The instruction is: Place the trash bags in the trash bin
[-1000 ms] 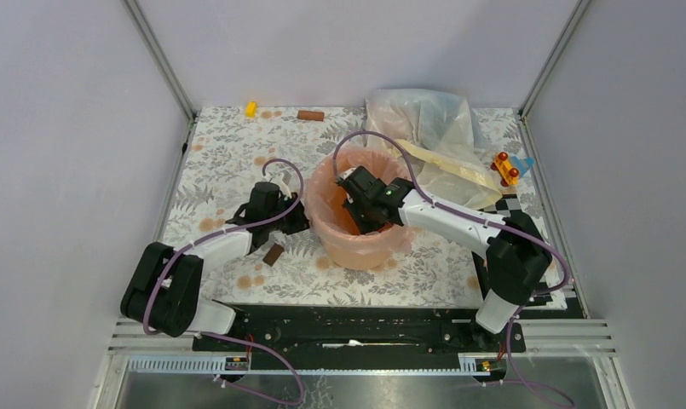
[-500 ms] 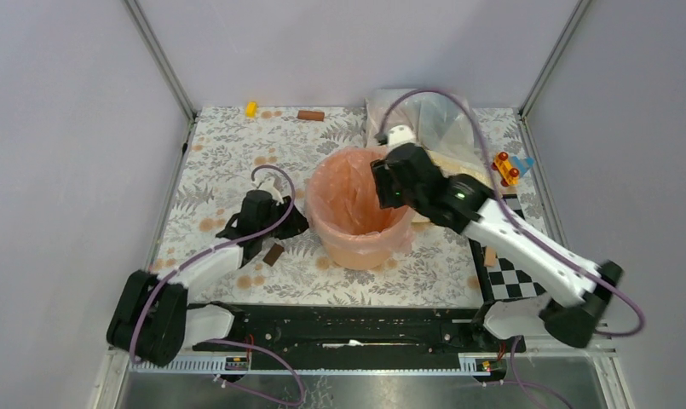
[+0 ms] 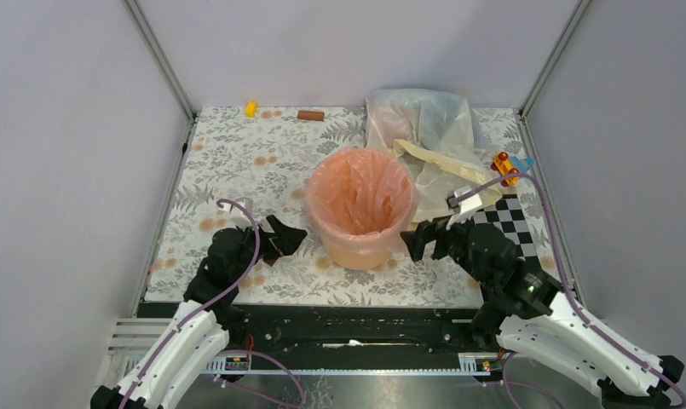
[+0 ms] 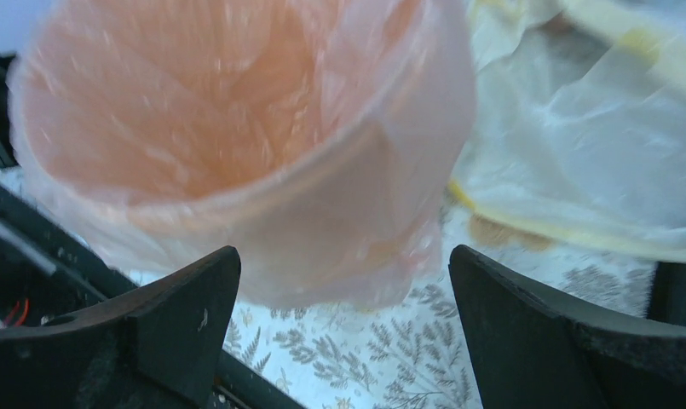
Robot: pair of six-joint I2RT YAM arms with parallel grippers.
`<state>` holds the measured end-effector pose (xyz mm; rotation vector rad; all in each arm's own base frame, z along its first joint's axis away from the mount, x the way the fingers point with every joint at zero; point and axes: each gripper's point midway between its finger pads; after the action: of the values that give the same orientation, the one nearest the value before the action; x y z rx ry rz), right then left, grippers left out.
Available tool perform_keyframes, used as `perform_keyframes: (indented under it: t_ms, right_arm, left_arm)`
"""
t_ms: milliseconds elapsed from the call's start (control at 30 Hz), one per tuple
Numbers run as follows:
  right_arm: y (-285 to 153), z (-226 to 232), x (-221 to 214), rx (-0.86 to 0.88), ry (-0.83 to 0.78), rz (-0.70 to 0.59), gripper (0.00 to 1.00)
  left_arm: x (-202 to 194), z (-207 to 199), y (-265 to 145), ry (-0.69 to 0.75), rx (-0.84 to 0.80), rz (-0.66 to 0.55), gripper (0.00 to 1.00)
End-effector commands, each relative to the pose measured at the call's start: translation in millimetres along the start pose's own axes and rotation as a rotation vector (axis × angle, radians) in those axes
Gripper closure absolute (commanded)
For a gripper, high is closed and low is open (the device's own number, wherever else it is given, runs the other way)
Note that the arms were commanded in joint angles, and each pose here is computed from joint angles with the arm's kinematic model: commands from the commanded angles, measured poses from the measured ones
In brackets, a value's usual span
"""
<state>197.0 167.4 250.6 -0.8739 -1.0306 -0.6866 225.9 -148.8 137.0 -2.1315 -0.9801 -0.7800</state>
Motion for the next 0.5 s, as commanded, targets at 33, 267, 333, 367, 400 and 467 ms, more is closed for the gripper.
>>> perform_keyframes:
  t_ms: [33, 267, 333, 367, 400, 467]
  right_arm:
    - [18, 32, -35, 0.221, 0.11, -0.069, 0.0]
    - [51, 39, -63, 0.287, 0.127, -0.15, 0.0]
    - [67, 42, -67, 0.287, 0.113, -0.158, 0.0]
    - [77, 43, -66, 0.275, 0.093, -0.159, 0.0]
    - [89, 45, -63, 0.258, 0.074, -0.162, 0.0]
    - [115, 50, -46, 0.216, 0.053, -0.193, 0.0]
  left_arm:
    - [-10, -3, -4, -0.041, -0.039, 0.006, 0.01]
    - [-13, 9, -1, -0.045, 0.009, -0.008, 0.01]
    - [-12, 15, 0, -0.063, 0.037, -0.024, 0.01]
    - [-12, 18, 1, -0.078, 0.051, -0.028, 0.01]
    - [-13, 19, 2, -0.091, 0.057, -0.031, 0.01]
    - [-14, 22, 4, -0.109, 0.07, -0.033, 0.01]
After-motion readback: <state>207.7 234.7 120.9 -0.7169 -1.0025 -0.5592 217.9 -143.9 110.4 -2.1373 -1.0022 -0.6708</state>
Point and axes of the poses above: each gripper's point midway between its finger pads, its own y axis out along the fingers, its own z axis along the line the jaws close on, x = y × z, and after that the axes turned 3 degrees about y, right-handed
